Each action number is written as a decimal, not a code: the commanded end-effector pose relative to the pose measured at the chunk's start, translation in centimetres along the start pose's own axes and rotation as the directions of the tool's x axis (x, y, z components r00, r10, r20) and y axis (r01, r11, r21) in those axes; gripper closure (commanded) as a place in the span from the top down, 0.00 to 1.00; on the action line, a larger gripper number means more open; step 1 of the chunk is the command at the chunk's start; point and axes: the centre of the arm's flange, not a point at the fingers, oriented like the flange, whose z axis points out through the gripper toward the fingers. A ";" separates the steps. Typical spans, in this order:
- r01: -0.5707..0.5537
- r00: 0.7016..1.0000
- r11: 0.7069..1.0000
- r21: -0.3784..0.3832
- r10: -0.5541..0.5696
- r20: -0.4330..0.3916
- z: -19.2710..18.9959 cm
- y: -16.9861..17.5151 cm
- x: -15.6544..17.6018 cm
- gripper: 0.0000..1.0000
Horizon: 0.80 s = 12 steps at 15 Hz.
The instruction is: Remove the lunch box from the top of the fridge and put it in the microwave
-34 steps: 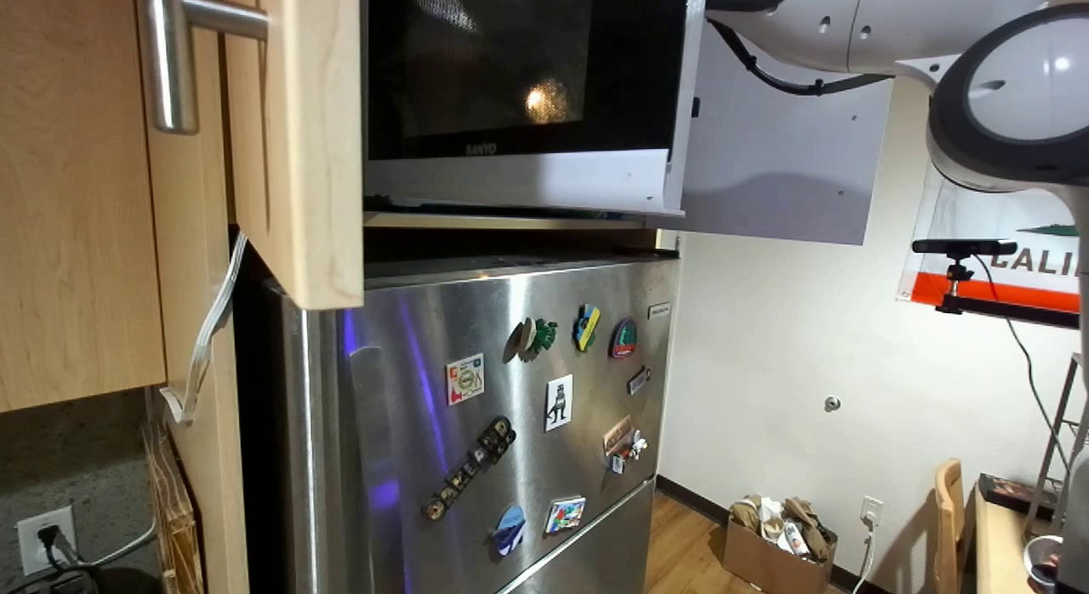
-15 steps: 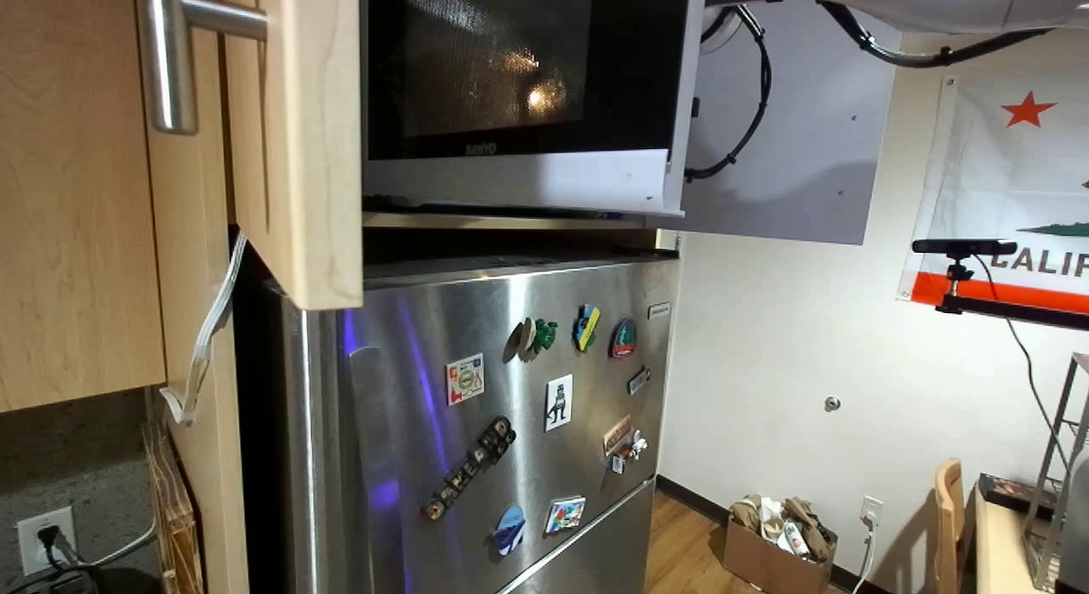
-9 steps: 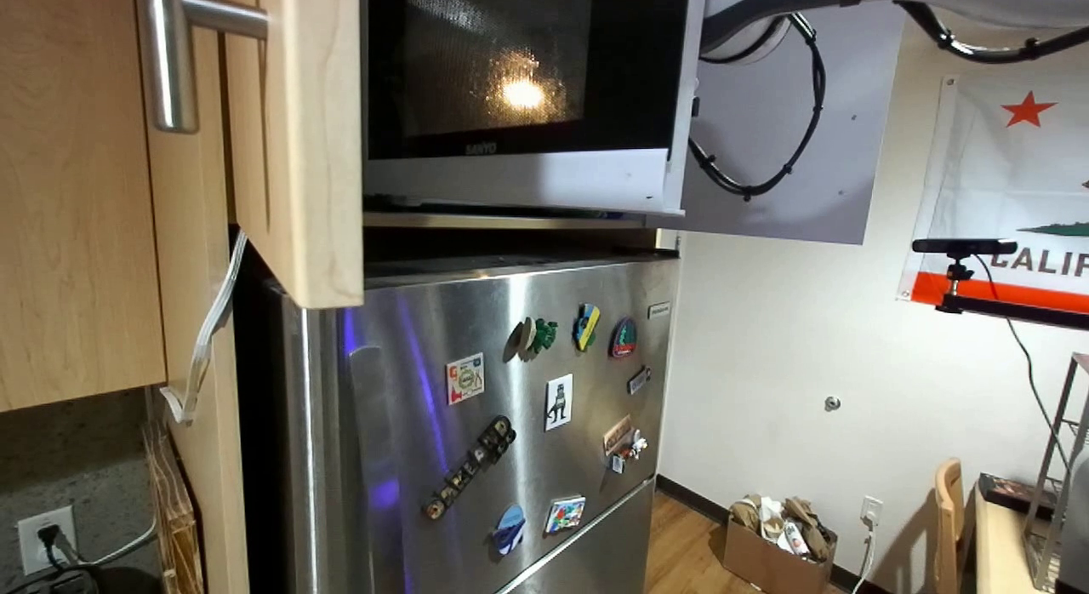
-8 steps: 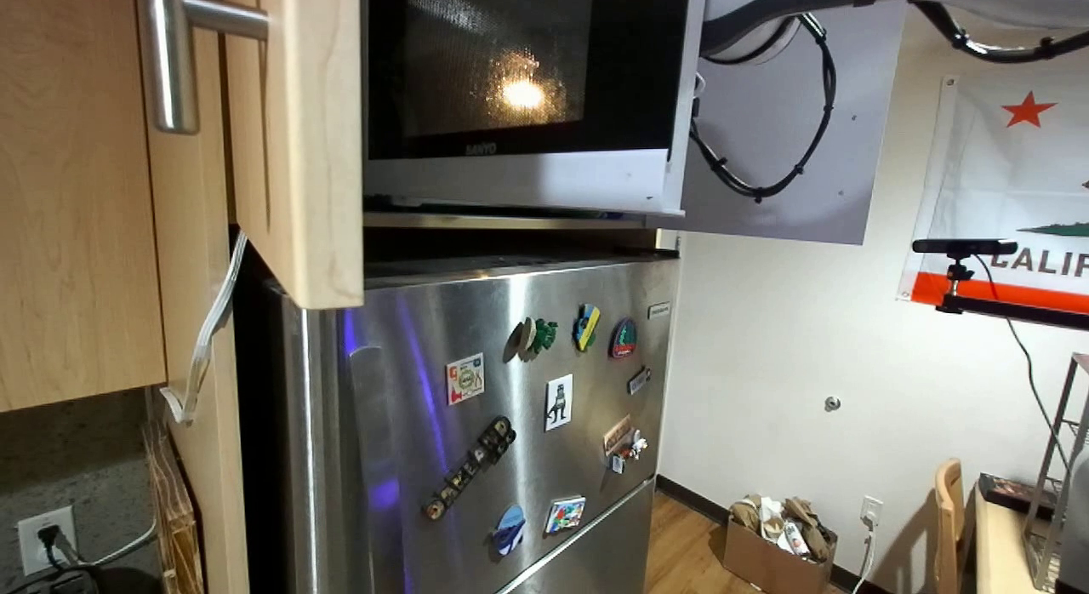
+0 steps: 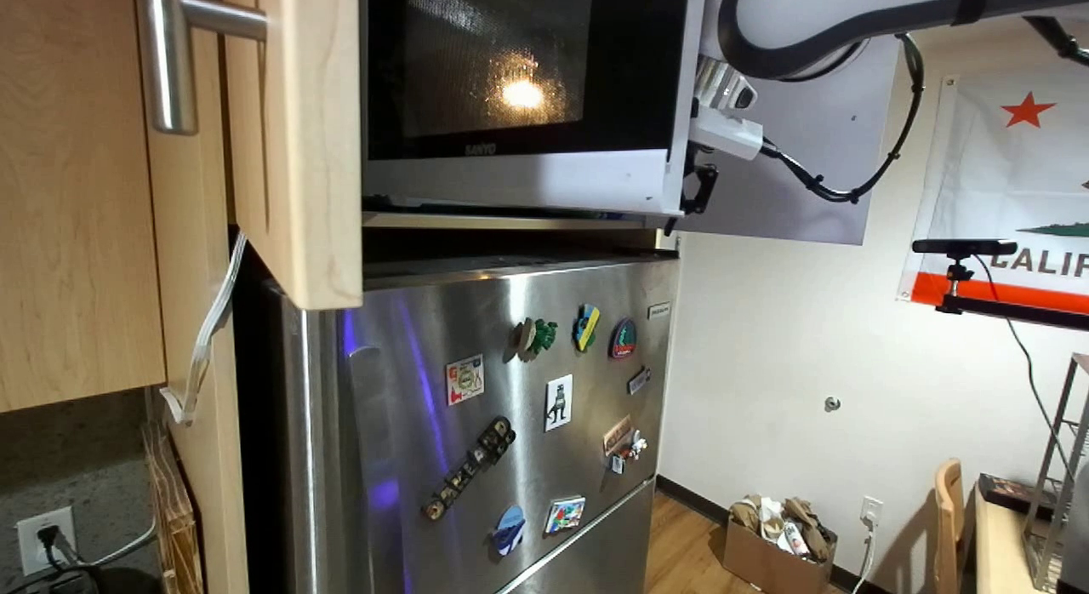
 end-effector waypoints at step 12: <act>0.621 0.768 0.776 -0.108 -0.574 0.284 2.4 6.8 -0.3 1.00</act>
